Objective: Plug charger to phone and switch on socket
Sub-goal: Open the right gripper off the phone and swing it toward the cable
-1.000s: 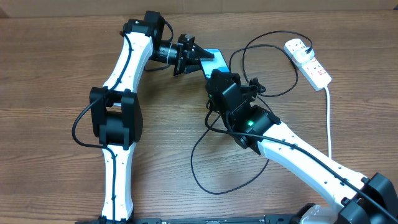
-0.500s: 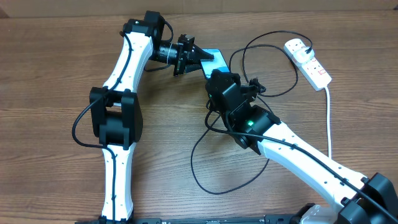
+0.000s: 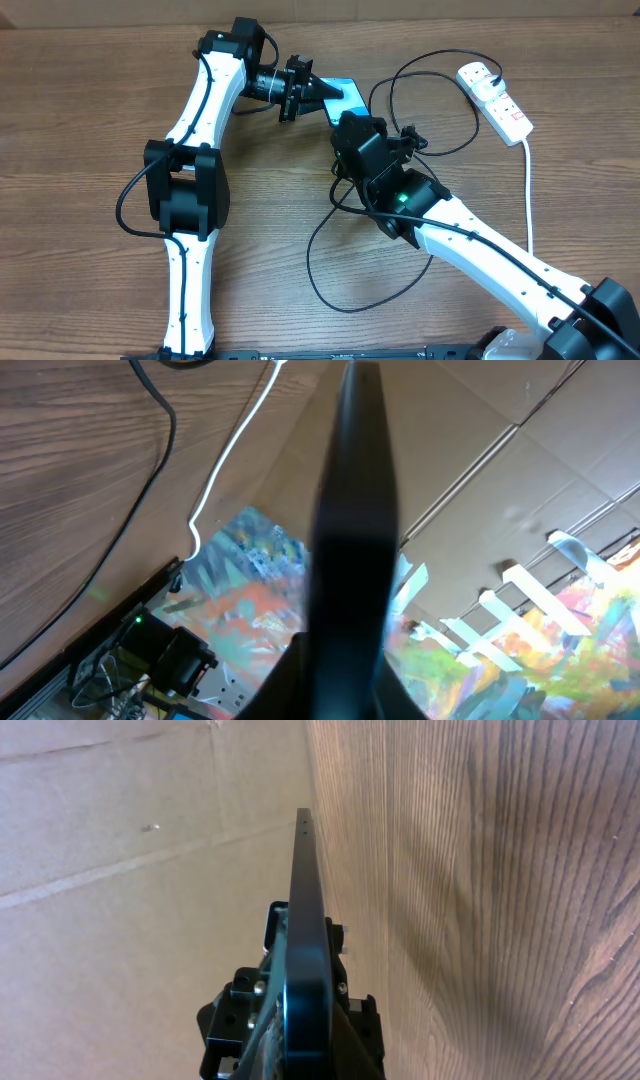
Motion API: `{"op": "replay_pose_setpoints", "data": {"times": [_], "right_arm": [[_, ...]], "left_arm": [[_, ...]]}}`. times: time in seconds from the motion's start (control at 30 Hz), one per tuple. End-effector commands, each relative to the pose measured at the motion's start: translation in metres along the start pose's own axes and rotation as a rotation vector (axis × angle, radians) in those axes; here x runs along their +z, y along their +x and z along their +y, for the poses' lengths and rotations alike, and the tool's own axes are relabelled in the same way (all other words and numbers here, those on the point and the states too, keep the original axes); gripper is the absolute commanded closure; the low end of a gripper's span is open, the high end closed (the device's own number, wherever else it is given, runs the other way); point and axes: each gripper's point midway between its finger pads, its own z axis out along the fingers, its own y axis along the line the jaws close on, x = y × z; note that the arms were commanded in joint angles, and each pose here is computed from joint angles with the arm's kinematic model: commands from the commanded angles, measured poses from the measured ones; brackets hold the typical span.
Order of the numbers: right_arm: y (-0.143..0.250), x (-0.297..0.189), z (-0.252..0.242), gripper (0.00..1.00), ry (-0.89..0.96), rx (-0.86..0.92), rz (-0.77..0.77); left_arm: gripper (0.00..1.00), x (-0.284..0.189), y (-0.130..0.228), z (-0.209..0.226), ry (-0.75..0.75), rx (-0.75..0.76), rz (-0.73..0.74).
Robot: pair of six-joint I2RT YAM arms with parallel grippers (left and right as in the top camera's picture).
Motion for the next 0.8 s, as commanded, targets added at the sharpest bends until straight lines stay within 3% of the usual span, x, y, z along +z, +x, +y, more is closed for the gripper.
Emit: {"op": "replay_pose_setpoints", "data": {"times": [0.0, 0.1, 0.2, 0.33, 0.5, 0.57, 0.63, 0.77], "right_arm": [[0.007, -0.004, 0.021, 0.95, -0.052, 0.022, 0.008], [0.01, -0.004, 0.02, 0.77, -0.045, 0.022, 0.026], [0.011, -0.004, 0.02, 0.54, -0.049, -0.016, 0.026], [0.013, -0.005, 0.025, 0.41, -0.066, -0.081, 0.033], [0.007, -0.017, 0.043, 0.33, -0.116, -0.238, 0.023], [0.0, -0.028, 0.057, 0.26, -0.149, -0.367, -0.001], [-0.01, -0.043, 0.07, 0.13, -0.171, -0.526, -0.028], [-0.033, -0.068, 0.086, 0.12, -0.174, -0.84, -0.073]], "left_arm": [[0.94, 0.001, -0.003, -0.003, 0.001, 0.019, -0.003], [0.95, 0.001, -0.004, -0.004, 0.002, 0.026, -0.005], [0.96, 0.001, -0.004, -0.004, 0.001, 0.016, -0.006], [0.96, -0.001, -0.013, 0.004, -0.047, 0.023, -0.05], [0.96, -0.014, -0.033, 0.024, -0.162, 0.024, -0.166], [0.96, -0.023, -0.042, 0.032, -0.204, 0.043, -0.211], [0.96, -0.031, -0.045, 0.034, -0.22, 0.115, -0.222], [0.96, -0.039, -0.034, 0.03, -0.229, 0.289, -0.195]]}}
